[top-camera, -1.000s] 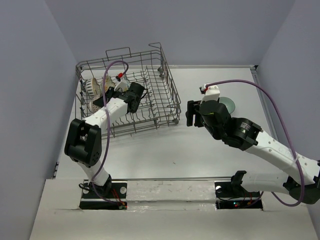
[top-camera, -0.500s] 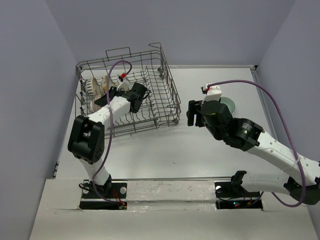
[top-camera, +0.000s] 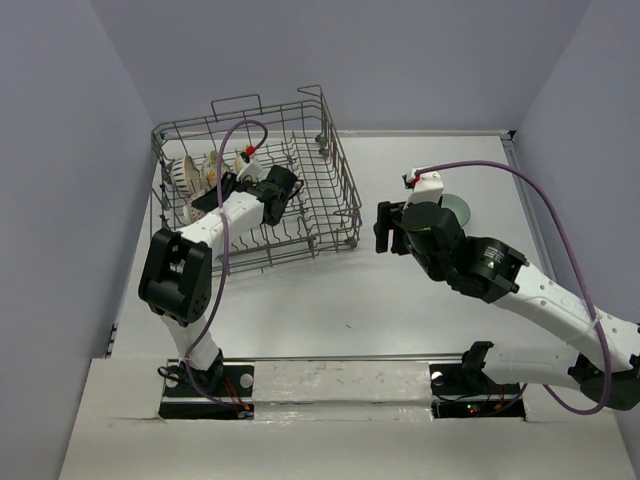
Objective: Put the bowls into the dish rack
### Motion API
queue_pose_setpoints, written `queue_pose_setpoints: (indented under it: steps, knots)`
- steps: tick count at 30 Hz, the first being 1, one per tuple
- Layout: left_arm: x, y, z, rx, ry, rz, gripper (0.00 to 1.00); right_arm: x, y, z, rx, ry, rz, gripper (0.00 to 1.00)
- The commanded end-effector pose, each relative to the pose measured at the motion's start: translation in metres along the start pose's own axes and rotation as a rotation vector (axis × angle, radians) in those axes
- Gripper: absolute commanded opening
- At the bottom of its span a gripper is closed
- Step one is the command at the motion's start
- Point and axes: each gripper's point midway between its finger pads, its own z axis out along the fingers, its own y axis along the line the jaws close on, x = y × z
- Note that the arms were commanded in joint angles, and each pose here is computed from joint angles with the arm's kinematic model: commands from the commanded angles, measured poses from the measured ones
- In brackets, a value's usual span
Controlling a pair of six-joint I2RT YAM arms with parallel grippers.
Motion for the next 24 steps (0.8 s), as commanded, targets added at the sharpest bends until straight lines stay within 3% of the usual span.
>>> queue_pose_setpoints:
  steps: [1, 24]
  knots:
    - [-0.012, 0.006, -0.003, -0.023, -0.016, -0.066, 0.27, -0.01, -0.003, -0.005, 0.008, -0.045, 0.02, 0.74]
    - [-0.01, -0.008, -0.006, 0.01, -0.019, -0.022, 0.42, -0.011, -0.009, -0.008, 0.025, -0.049, 0.019, 0.74]
